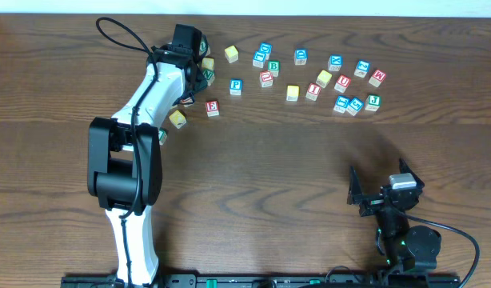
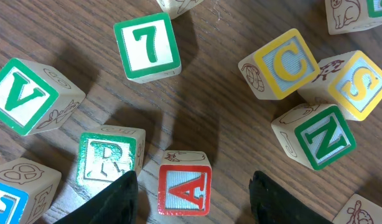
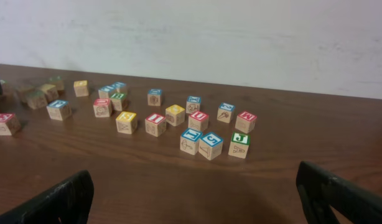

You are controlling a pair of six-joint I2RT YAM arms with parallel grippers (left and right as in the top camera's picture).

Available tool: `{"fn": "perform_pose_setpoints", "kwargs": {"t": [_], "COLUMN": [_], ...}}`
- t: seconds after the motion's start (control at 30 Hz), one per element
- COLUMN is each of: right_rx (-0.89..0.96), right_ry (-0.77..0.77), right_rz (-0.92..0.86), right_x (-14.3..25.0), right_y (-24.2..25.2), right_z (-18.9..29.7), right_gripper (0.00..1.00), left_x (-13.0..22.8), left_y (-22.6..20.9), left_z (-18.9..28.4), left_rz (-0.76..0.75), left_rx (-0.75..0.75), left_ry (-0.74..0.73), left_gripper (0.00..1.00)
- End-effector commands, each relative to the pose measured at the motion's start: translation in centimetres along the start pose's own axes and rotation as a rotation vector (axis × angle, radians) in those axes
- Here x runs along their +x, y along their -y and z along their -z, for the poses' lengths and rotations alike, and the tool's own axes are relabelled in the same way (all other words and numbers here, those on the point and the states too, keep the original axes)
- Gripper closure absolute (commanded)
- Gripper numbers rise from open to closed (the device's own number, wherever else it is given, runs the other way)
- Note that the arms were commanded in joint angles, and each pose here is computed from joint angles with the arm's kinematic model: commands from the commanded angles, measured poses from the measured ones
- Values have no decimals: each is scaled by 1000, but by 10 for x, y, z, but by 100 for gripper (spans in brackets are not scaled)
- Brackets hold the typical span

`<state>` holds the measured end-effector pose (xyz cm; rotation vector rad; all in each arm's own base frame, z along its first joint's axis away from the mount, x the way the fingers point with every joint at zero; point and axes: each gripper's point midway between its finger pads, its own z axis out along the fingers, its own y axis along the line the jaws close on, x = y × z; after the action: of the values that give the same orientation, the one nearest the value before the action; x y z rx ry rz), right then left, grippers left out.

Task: Spell out AI2
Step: 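Lower the left gripper and grasp the red A block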

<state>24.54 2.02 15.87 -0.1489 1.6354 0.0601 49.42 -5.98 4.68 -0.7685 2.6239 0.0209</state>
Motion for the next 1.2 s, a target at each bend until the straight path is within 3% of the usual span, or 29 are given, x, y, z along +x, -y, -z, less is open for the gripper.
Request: {"fn": "perform_pose_setpoints", "kwargs": {"t": [0.0, 0.9, 1.17], "right_rx": [3, 3, 3], "right_ry": [-5, -5, -5], "right_rz": [5, 5, 5], "right_x": [2, 2, 2], "right_y": [0, 0, 0], "right_z": [0, 0, 0], "right_gripper": [1, 1, 1], "left_x": [3, 25, 24], "left_y": [2, -6, -5], "left_z": [-4, -42, -41], "left_rz": [-13, -24, -23], "left_rx": [-5, -45, -41], "left_ry": [-4, -57, -52], "left_gripper": [43, 45, 58]}}
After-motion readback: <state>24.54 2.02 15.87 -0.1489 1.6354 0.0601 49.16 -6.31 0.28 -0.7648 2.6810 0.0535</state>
